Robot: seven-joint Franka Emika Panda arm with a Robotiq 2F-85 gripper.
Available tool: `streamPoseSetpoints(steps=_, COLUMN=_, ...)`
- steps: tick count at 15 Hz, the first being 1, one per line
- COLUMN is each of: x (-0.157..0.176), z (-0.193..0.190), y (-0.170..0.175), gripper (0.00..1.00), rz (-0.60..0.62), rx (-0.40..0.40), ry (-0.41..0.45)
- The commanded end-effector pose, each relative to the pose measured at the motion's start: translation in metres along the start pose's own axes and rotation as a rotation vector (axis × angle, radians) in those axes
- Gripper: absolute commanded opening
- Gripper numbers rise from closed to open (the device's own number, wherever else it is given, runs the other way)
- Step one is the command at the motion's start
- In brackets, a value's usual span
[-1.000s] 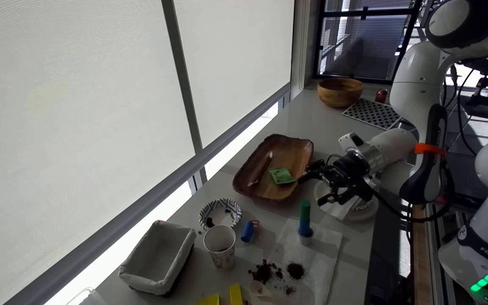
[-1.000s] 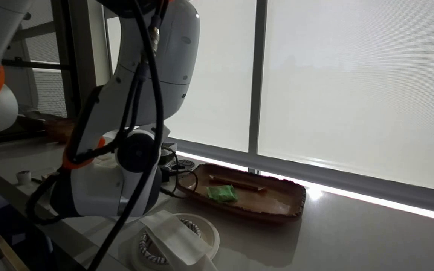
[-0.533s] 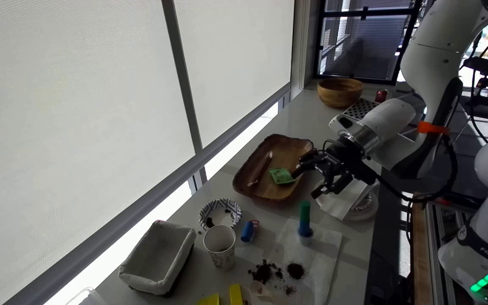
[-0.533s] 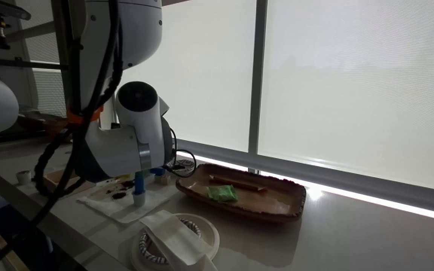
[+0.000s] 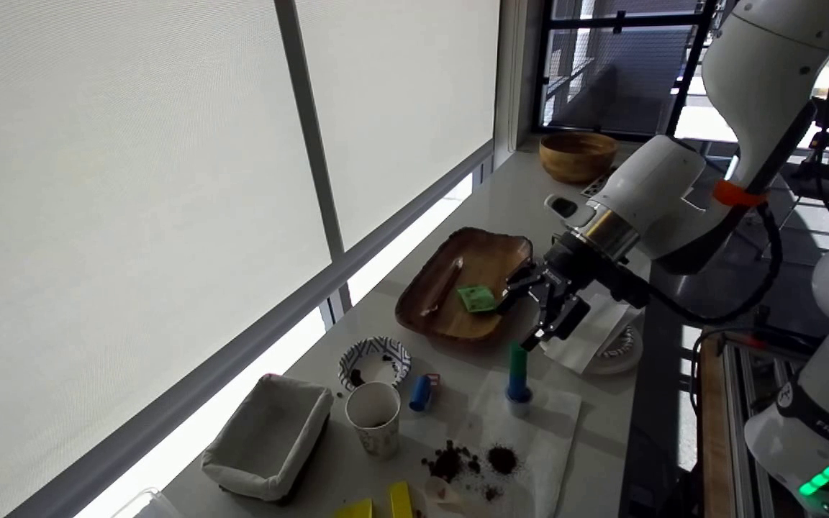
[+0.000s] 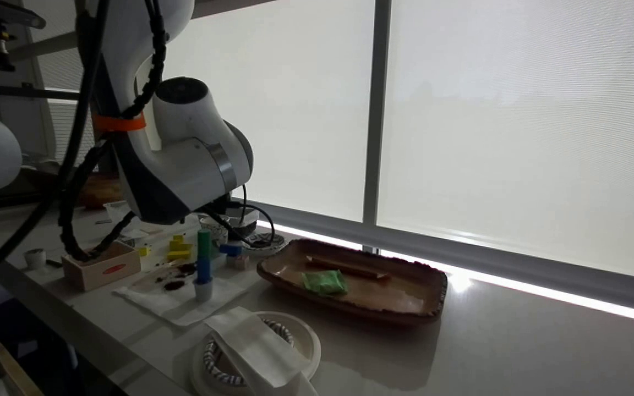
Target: Put the green block on top of the blue block at the front.
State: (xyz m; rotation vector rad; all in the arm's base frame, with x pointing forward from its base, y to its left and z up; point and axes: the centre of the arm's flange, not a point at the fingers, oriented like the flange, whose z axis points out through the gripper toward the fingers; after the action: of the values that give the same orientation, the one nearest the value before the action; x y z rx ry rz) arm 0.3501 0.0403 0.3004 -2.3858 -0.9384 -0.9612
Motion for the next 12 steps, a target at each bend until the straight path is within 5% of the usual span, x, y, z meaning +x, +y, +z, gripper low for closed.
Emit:
streamPoseSetpoints(steps=1, x=0.055, z=-0.033, y=-0.003, gripper=1.0, rz=0.036, rx=-0.029, ry=-0.185)
streamPoseSetpoints(steps=7, x=0.04, z=-0.025, y=-0.026, gripper=1.0, rz=0.047, rx=-0.055, ry=-0.426)
streamPoseSetpoints(steps=12, x=0.036, z=-0.041, y=-0.036, gripper=1.0, rz=-0.035, rx=-0.09, ry=-0.51)
